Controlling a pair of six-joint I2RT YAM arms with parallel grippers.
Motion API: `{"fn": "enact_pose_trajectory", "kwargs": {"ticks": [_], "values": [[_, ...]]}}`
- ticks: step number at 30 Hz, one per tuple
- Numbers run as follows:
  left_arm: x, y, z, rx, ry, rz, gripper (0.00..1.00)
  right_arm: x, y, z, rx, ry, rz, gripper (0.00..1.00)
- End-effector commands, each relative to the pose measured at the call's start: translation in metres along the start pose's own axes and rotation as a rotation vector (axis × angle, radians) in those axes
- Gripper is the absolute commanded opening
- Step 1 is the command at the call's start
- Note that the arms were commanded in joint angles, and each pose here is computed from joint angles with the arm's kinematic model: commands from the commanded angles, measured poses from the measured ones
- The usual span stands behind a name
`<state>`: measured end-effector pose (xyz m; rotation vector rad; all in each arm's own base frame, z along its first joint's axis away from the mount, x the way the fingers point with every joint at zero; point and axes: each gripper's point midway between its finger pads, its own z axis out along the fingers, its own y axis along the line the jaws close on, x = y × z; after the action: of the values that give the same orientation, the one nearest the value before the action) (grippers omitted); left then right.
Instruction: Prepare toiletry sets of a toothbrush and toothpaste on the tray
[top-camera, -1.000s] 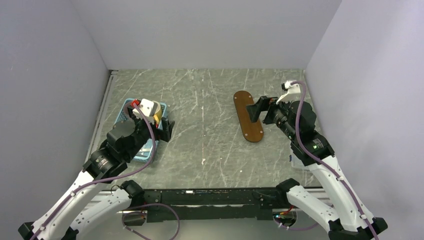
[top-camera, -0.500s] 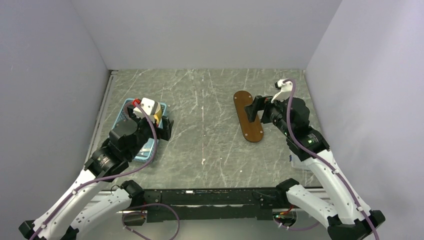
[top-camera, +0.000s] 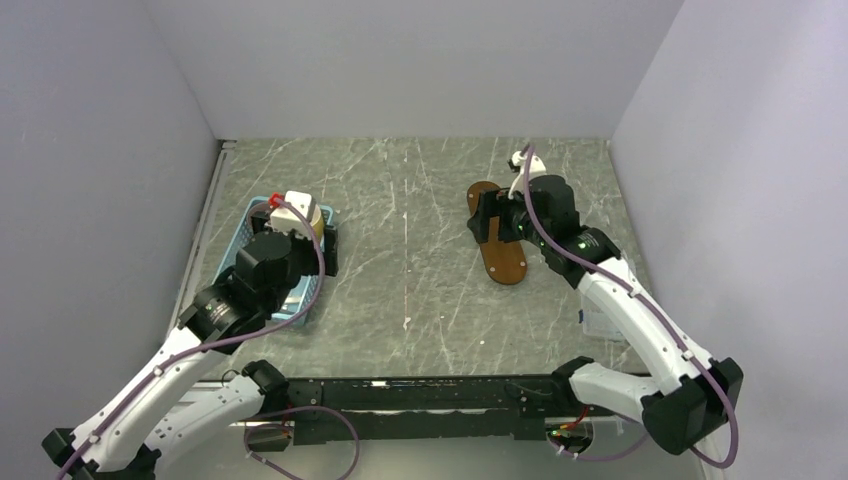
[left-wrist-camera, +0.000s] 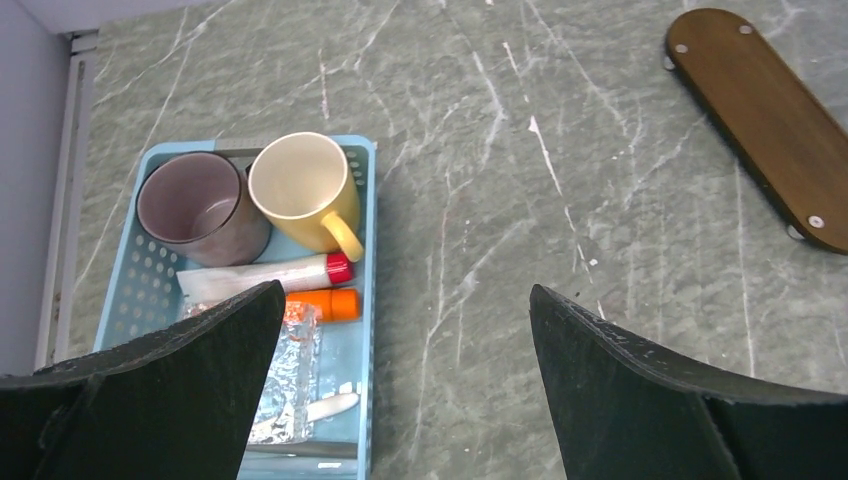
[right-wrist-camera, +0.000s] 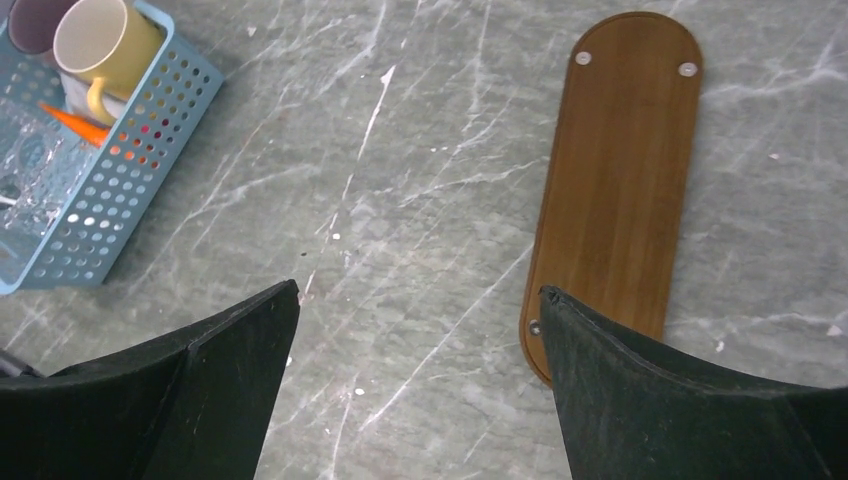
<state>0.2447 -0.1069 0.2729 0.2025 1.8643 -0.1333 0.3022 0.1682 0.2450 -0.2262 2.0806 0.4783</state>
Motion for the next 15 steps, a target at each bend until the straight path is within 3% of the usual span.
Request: {"fn": "enact_pose_trajectory", "kwargs": {"ticks": [1,8,15], "values": [[-0.012,0.013,-0.002,-0.098,0.002,-0.054,0.99,-0.022,0.028,0.006,-0.092,-0.035,-0.019,0.91],[-0.008,0.015,0.001,-0.148,0.098,-0.079,0.99,-0.013,0.057,0.018,-0.169,-0.005,-0.033,0.9],[0.022,0.026,0.015,-0.181,0.195,-0.15,0.89,0.004,0.077,0.016,-0.222,0.02,-0.047,0.86]]}}
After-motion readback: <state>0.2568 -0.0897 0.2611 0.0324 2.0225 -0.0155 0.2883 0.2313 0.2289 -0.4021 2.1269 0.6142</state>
